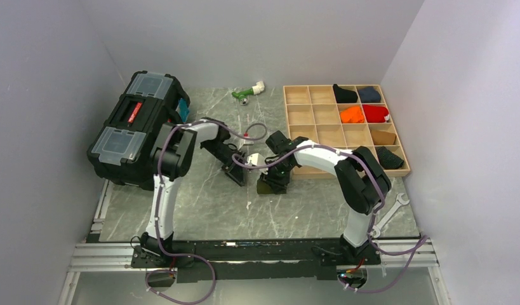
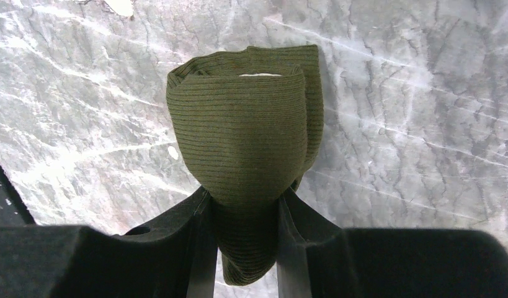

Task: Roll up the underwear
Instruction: Roll the underwear to the center of the board.

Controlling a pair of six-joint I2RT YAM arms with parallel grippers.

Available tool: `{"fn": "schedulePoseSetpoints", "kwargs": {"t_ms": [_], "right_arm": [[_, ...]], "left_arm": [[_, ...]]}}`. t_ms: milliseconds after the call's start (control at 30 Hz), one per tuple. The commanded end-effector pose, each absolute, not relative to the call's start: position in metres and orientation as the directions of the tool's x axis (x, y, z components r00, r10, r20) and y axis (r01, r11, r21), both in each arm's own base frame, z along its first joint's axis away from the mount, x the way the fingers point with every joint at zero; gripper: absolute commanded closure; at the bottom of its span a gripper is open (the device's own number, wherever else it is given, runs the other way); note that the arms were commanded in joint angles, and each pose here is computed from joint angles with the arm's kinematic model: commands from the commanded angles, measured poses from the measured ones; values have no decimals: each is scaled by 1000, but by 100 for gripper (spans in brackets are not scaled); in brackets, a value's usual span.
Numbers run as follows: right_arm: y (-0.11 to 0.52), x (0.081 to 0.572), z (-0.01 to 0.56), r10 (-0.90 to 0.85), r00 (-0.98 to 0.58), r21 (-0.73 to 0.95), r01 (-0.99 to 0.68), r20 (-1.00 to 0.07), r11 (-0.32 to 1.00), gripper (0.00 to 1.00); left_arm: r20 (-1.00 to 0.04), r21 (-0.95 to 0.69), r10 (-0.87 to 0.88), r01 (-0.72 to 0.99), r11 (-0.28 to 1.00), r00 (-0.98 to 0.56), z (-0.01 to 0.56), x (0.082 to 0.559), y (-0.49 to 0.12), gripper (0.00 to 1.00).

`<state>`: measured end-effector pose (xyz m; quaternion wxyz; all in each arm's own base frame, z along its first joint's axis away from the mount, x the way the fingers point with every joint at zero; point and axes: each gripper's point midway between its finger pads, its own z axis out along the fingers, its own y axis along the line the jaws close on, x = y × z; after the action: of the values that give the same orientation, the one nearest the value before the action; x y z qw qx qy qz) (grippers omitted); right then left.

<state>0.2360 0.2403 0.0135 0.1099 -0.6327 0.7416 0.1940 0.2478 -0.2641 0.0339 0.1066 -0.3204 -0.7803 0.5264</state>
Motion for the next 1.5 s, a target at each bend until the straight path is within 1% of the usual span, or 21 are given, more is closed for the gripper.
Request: {"fn": "schedulePoseSetpoints", "kwargs": {"t_ms": [0,33,67,100,200,333,600,767,900,1067,1167,1233,1467], "right_arm": [[221,208,-21,-929,-231,289,-946,-290,145,100],[222,207,-20,-926,-238,304,-941,-292,146,100],[223,208,-18,-923,-245,319,-937,-298,146,100],[225,208,-16,-920,-252,336,-931,-301,145,100],[227,206,-13,-910,-286,412,-899,-300,147,100],[237,212,-4,-893,-325,507,-852,-312,133,100],[244,217,-4,-884,-393,660,-738,-254,139,100],[253,220,-5,-870,-430,733,-668,-239,128,100],[253,220,-12,-869,-447,762,-633,-213,139,100],[253,218,-14,-861,-474,808,-573,-186,141,100],[254,219,-14,-856,-485,824,-548,-176,141,100],[254,219,-15,-855,-489,830,-539,-172,142,100],[253,216,-19,-859,-491,849,-509,-147,145,100]], "left_arm": [[-359,-790,524,551,270,-772,53,286,-244,52],[-368,-783,503,553,286,-782,54,288,-238,52],[-410,-760,477,580,292,-777,61,294,-234,52],[-428,-752,455,587,300,-781,66,296,-230,52],[-501,-731,387,618,289,-774,84,300,-218,52],[-589,-673,343,679,291,-731,100,300,-208,53],[-737,-458,359,814,357,-572,117,290,-191,53],[-803,-298,390,870,393,-451,124,282,-181,50],[-820,-161,461,910,382,-339,128,277,-187,50],[-803,56,582,956,288,-128,126,266,-222,48],[-790,153,613,963,222,-15,127,260,-248,45],[-777,186,629,966,182,30,125,256,-264,43],[-723,249,678,965,76,133,102,243,-303,40]]}}
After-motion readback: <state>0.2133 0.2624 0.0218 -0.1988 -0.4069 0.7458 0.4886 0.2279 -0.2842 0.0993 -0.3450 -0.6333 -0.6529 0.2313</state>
